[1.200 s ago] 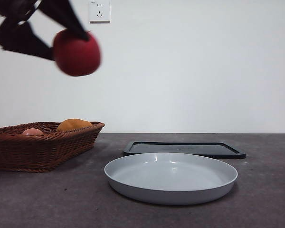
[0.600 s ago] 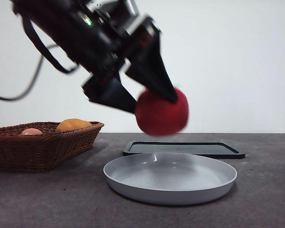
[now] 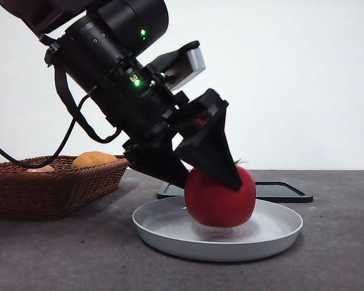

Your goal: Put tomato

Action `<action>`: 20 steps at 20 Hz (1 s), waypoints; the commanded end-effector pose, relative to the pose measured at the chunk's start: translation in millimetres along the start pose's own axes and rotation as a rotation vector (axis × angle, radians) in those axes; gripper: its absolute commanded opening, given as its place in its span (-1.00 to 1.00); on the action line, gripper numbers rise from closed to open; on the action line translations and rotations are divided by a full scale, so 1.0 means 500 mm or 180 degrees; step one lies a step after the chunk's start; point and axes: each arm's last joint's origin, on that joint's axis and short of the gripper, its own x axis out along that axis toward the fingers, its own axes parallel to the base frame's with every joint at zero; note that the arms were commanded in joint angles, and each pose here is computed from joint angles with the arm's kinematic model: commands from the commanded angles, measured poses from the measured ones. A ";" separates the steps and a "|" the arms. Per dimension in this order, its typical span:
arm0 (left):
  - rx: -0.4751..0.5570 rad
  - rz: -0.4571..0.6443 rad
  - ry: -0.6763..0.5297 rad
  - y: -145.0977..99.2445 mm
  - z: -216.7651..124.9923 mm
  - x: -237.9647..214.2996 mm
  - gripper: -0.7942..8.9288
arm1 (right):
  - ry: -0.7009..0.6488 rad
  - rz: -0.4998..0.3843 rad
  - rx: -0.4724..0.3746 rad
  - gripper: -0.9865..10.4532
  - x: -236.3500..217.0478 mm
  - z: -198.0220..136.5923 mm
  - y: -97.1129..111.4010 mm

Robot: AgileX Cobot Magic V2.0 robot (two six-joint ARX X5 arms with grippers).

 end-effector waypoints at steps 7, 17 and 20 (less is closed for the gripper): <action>0.0089 0.0057 0.0063 -0.002 0.000 0.017 0.21 | -0.0036 0.0011 -0.0044 0.02 -0.005 0.008 0.004; 0.0004 0.0108 -0.0344 -0.013 0.048 -0.052 0.21 | -0.0037 0.0008 -0.0045 0.02 -0.005 0.008 0.004; 0.0008 0.0286 -0.0565 -0.013 0.068 -0.107 0.21 | -0.0039 0.0007 -0.0048 0.02 -0.005 0.008 0.004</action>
